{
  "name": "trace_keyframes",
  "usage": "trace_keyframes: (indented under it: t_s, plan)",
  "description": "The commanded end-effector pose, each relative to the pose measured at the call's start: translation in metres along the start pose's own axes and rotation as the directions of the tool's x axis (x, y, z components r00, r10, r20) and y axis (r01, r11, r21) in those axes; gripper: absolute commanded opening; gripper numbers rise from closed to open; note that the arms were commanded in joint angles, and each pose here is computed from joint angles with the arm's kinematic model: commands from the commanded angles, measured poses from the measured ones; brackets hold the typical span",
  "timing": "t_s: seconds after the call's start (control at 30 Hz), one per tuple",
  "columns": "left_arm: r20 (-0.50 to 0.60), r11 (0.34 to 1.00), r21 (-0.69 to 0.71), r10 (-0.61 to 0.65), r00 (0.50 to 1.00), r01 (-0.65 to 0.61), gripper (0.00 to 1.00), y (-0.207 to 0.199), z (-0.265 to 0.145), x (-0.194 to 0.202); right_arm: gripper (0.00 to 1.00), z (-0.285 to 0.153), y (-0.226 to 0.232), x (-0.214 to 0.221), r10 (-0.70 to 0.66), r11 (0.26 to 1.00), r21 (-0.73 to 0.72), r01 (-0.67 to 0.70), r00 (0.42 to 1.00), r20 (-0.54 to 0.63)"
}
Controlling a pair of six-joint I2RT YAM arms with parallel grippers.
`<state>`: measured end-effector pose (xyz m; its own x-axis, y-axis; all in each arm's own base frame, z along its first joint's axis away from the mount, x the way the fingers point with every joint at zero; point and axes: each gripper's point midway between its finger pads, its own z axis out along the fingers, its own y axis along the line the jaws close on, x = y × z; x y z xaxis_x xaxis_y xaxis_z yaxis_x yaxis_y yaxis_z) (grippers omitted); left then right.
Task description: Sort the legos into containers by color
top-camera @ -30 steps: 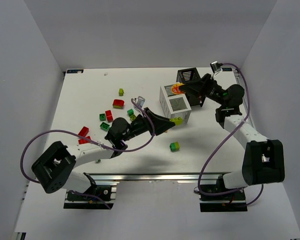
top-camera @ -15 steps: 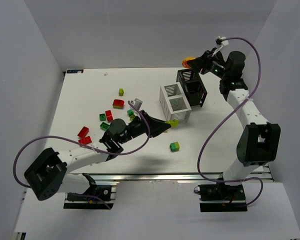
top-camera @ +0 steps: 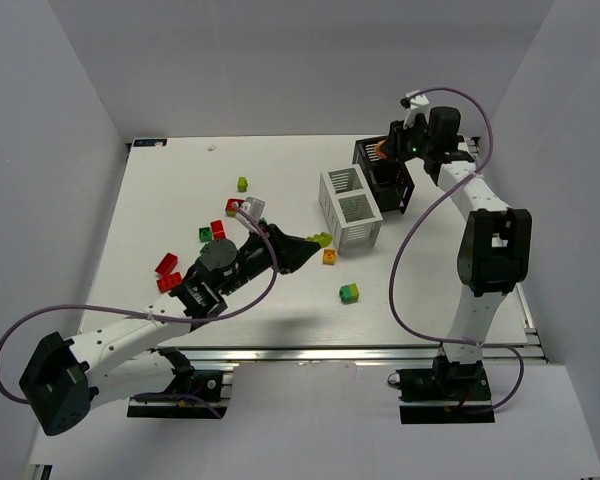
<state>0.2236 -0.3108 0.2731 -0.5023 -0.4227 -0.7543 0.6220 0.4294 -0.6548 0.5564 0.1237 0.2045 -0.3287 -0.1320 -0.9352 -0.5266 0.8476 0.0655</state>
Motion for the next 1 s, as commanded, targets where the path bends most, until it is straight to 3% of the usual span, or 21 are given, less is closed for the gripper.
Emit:
trace_keyframes:
  t_s: [0.0, 0.2, 0.4, 0.5, 0.63, 0.7, 0.97]
  plan:
    - [0.033, 0.998, -0.053, 0.02, 0.999, -0.019, 0.37, 0.005, -0.006, -0.013, 0.0, 0.003, -0.015, -0.035, -0.102, 0.994, 0.039, 0.099, 0.992, 0.07]
    - [0.038, 0.997, -0.071, 0.007, 0.999, -0.004, 0.37, 0.009, -0.009, -0.012, 0.0, 0.017, -0.02, -0.029, -0.124, 0.992, 0.037, 0.122, 0.99, 0.067]
    - [0.026, 0.996, -0.088, 0.007, 1.0, -0.004, 0.37, 0.011, -0.007, -0.011, 0.17, 0.031, -0.021, -0.019, -0.14, 0.99, 0.028, 0.139, 0.989, 0.055]
    - [0.02, 0.996, -0.091, 0.012, 1.0, -0.01, 0.37, 0.009, -0.004, -0.012, 0.27, 0.034, -0.022, -0.019, -0.144, 0.989, 0.027, 0.142, 0.988, 0.059]
    - [0.015, 0.995, -0.095, 0.016, 1.0, -0.015, 0.37, 0.01, -0.001, -0.013, 0.55, 0.038, -0.021, -0.021, -0.147, 0.989, 0.016, 0.146, 0.987, 0.067]
    - [0.017, 0.995, -0.095, 0.017, 1.0, -0.015, 0.37, 0.009, 0.0, -0.014, 0.62, 0.038, -0.02, -0.022, -0.143, 0.99, 0.009, 0.143, 0.987, 0.071]
    - [0.008, 0.995, -0.099, 0.022, 1.0, -0.021, 0.37, 0.009, 0.004, -0.015, 0.65, 0.019, -0.008, -0.046, -0.143, 0.989, -0.016, 0.146, 0.982, 0.121]
